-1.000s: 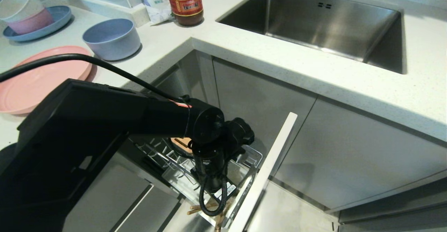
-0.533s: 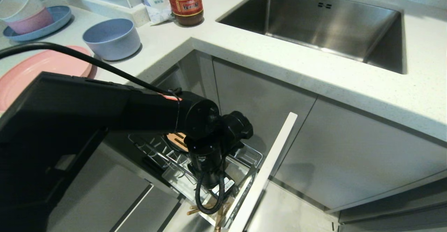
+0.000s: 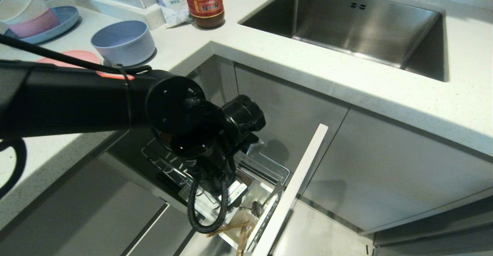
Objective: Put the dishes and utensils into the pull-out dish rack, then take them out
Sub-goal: Pick up the bowl and place it in the cupboard
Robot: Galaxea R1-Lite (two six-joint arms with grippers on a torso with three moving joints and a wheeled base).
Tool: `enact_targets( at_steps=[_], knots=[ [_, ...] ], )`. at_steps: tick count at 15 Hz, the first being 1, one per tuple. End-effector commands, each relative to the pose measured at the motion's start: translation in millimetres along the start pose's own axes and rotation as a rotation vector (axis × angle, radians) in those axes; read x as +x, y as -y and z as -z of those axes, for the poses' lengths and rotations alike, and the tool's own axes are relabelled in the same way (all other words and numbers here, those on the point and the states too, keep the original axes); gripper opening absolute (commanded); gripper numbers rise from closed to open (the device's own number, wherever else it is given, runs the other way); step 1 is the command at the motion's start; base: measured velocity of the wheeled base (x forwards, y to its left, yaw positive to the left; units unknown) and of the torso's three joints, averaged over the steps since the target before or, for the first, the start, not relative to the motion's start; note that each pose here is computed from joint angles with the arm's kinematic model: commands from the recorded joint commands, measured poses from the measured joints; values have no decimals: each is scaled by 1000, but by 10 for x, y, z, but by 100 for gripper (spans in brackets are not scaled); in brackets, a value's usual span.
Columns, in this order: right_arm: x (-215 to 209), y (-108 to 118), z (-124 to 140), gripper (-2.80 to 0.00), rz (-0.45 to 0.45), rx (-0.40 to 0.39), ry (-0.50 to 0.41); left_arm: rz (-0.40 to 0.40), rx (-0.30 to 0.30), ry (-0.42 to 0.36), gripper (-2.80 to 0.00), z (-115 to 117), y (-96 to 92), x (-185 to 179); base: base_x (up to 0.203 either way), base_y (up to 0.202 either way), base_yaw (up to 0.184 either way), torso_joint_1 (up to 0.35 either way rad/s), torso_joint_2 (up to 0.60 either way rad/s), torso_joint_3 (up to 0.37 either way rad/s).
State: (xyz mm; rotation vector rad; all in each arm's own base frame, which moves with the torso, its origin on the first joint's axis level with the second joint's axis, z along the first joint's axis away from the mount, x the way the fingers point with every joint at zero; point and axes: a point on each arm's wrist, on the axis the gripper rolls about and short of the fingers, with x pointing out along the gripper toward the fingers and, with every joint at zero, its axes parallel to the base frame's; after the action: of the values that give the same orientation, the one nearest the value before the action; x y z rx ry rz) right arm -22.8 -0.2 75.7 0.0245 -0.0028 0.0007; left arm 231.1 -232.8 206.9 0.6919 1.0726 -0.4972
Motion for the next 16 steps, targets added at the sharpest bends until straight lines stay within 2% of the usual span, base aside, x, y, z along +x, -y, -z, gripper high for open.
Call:
enact_targets(
  at_steps=[1, 4, 6, 9, 12, 16],
  knots=[
    [-2, 0, 4, -280, -1, 0, 3, -8, -51, 112, -280, 198, -112, -454, 0, 0, 0, 0, 0, 0],
    [-2, 0, 5, -280, -1, 0, 3, -4, -153, 230, -280, 492, -218, -888, 0, 0, 0, 0, 0, 0],
    [-2, 0, 4, -280, 1, 0, 3, 1, -236, 306, -280, 792, -302, -1168, 0, 0, 0, 0, 0, 0],
    [-2, 0, 4, -280, 0, 0, 3, -5, -325, 390, -280, 1179, -435, -1417, 0, 0, 0, 0, 0, 0],
    [-2, 0, 5, -280, 0, 0, 3, -13, -380, 505, -280, 1350, -522, -1616, 0, 0, 0, 0, 0, 0],
    [-2, 0, 4, -280, -1, 0, 3, -66, -507, 658, -280, 1354, -748, -1752, 0, 0, 0, 0, 0, 0]
  ],
)
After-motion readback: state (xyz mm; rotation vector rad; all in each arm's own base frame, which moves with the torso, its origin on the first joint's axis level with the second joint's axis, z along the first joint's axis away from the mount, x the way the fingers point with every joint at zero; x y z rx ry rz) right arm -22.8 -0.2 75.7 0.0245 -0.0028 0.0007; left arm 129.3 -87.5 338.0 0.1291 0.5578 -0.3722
